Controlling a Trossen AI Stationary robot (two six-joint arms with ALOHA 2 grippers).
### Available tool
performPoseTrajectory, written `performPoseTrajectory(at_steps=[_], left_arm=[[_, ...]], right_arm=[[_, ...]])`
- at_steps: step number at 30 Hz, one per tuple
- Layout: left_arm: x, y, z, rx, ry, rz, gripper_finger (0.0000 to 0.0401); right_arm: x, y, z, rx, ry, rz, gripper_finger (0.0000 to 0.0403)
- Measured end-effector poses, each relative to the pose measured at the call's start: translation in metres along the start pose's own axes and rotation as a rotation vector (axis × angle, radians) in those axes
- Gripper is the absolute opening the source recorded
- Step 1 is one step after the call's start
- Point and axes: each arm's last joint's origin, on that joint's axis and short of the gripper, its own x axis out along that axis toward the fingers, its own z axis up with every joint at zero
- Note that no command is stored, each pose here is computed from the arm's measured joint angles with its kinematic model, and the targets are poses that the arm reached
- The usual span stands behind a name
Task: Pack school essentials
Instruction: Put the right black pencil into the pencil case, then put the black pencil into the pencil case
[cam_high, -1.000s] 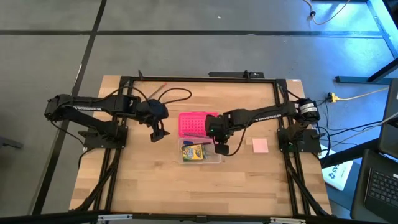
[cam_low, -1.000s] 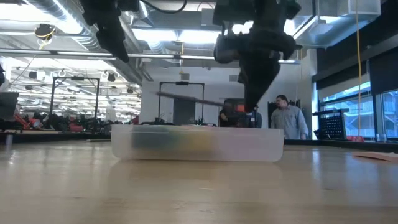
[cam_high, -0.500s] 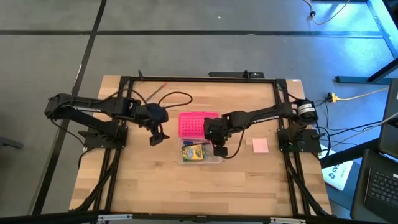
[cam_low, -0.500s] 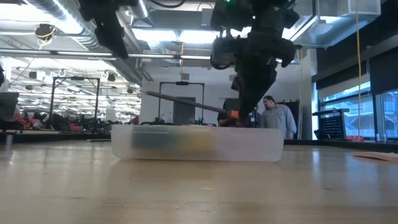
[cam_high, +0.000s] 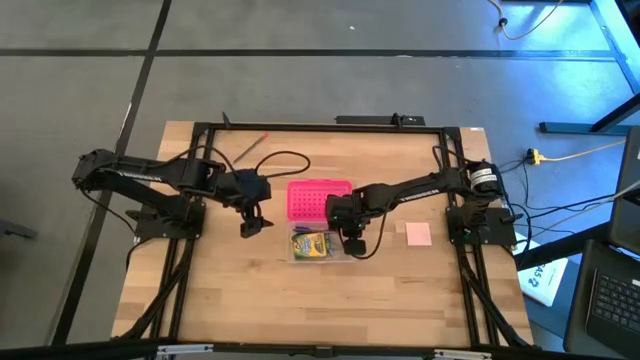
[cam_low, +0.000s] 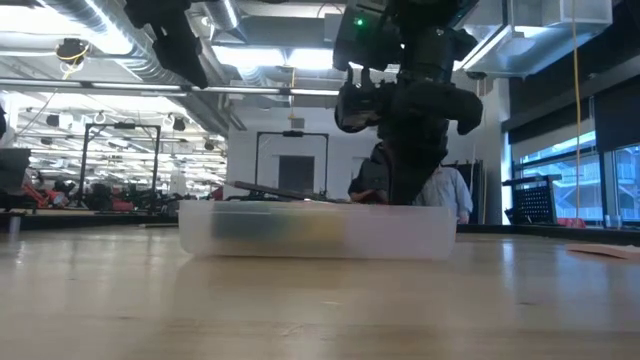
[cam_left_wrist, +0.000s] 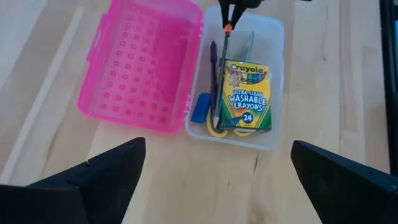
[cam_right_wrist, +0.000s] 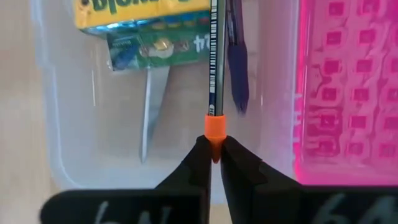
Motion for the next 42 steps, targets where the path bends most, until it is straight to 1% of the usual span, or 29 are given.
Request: performPoseTrajectory(at_steps=[7,20,26,29,37,42], left_arm=[[0.0,0.0,0.0,0.002,-0.006,0.014,0.0396],[0.0,0.0,0.001,0.002,-0.013,0.01,0.0396],[0.0,0.0,0.001,0.002,-0.014,0.01,0.0396],[0.0,0.0,0.001,0.002,-0.013,0.01,0.0396],[0.0,0.0,0.001,0.002,-0.013,0.01,0.0396],[0.0,0.0,0.001,-0.01,-0.014,0.014,0.0396]], right_arm=[[0.0,0.0,0.0,0.021,-0.004,0.0,0.003],[0.012,-0.002,0.0,0.029,0.018,-0.01,0.0031],[0.012,-0.002,0.0,0.029,0.016,-0.01,0.0034],[0.012,-0.002,0.0,0.029,0.016,-0.01,0.0048],[0.012,-0.002,0.0,0.031,0.016,-0.01,0.0107],[0.011,-0.002,0.0,0.029,0.016,-0.01,0.0118]])
